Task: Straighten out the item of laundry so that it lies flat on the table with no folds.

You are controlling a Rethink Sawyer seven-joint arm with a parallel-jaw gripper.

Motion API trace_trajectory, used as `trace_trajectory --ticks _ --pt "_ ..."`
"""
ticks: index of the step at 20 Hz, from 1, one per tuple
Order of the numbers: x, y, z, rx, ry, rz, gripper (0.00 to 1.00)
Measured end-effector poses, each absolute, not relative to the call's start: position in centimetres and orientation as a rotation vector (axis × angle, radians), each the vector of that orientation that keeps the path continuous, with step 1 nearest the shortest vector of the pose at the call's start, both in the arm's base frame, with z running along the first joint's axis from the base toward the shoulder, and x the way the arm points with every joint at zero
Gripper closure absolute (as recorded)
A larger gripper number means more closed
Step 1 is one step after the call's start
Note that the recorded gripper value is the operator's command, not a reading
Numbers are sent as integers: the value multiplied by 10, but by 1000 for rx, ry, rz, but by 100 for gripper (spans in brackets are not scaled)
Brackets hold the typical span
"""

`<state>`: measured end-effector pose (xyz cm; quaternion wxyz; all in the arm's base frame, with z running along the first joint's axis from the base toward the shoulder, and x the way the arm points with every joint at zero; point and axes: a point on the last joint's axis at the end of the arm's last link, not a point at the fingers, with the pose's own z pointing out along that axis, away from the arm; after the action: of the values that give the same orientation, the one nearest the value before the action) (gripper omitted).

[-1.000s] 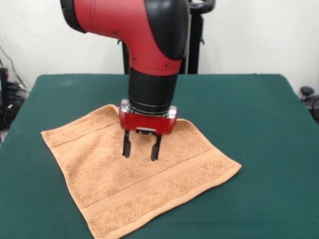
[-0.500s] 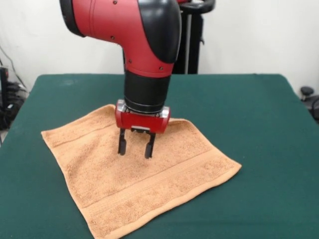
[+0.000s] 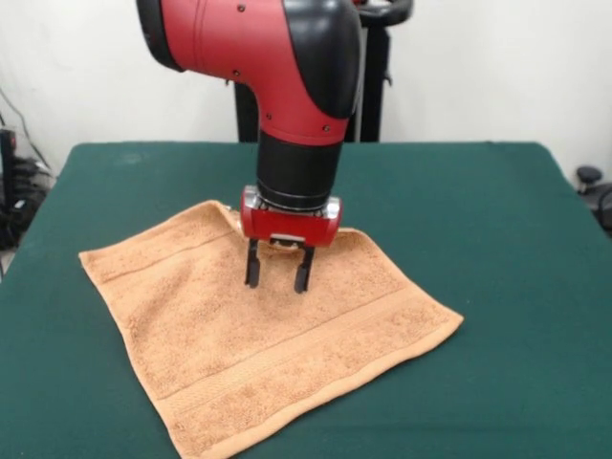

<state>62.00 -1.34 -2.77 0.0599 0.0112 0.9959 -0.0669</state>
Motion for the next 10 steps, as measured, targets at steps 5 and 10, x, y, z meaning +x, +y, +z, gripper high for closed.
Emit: trace_trajectory --ticks 5,10 --pt "606 -6 -31 26 3039 -195 0" --pt "589 2 -35 18 3063 -187 0"
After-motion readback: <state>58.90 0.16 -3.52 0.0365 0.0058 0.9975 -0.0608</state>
